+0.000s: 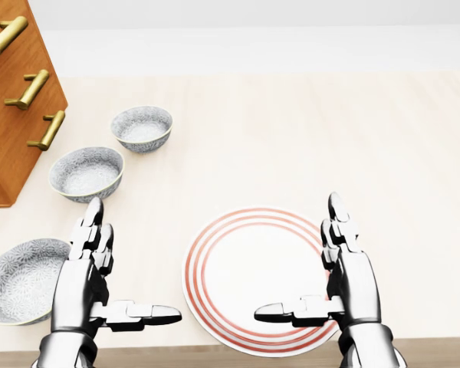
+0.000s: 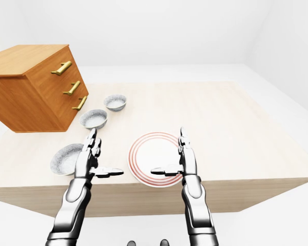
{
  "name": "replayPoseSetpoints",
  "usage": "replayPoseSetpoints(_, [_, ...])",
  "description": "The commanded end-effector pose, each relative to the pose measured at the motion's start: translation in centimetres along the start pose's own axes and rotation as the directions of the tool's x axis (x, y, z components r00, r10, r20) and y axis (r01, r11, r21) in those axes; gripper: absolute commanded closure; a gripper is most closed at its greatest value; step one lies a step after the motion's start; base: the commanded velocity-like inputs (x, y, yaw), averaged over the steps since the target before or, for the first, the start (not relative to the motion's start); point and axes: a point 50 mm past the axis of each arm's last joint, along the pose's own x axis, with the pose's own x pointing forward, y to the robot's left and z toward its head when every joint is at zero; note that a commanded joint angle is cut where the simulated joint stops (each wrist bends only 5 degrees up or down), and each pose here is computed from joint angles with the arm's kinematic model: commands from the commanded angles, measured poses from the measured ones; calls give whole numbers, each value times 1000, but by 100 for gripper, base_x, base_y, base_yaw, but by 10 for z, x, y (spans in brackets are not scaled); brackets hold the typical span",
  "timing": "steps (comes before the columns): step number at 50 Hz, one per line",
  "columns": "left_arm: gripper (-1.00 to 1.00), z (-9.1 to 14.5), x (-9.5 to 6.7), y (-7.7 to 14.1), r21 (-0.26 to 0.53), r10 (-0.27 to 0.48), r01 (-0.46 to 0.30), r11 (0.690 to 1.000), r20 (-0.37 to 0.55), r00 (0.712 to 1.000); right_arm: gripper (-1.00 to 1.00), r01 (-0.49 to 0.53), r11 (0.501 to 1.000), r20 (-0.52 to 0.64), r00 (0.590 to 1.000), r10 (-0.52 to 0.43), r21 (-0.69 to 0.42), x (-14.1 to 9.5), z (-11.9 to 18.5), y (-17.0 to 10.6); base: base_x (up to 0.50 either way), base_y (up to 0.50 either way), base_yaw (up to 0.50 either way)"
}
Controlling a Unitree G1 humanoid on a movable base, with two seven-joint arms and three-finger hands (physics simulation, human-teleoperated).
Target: Put the bowl in the middle on the plate.
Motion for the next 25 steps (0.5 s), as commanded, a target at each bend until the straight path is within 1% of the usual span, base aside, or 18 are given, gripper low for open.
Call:
replayPoseSetpoints(1, [-100,-3,1,8,4,6,-6,1000,-7,1000,-100,-2,1000,-23,1000,2,-5,0,-4,-7,0,0,0])
replayPoseSetpoints(8, [-100,-7,3,8,8,7,-7,1000,-13,1000,-100,-3,1000,-28,1000,3,-9,1,-8,-7,0,0,0])
replayPoseSetpoints(25, [-100,-8,2,7,23,3,-2,1000,-25,1000,-100,-22,999,-23,999,21,-28,0,-7,-4,0,0,0])
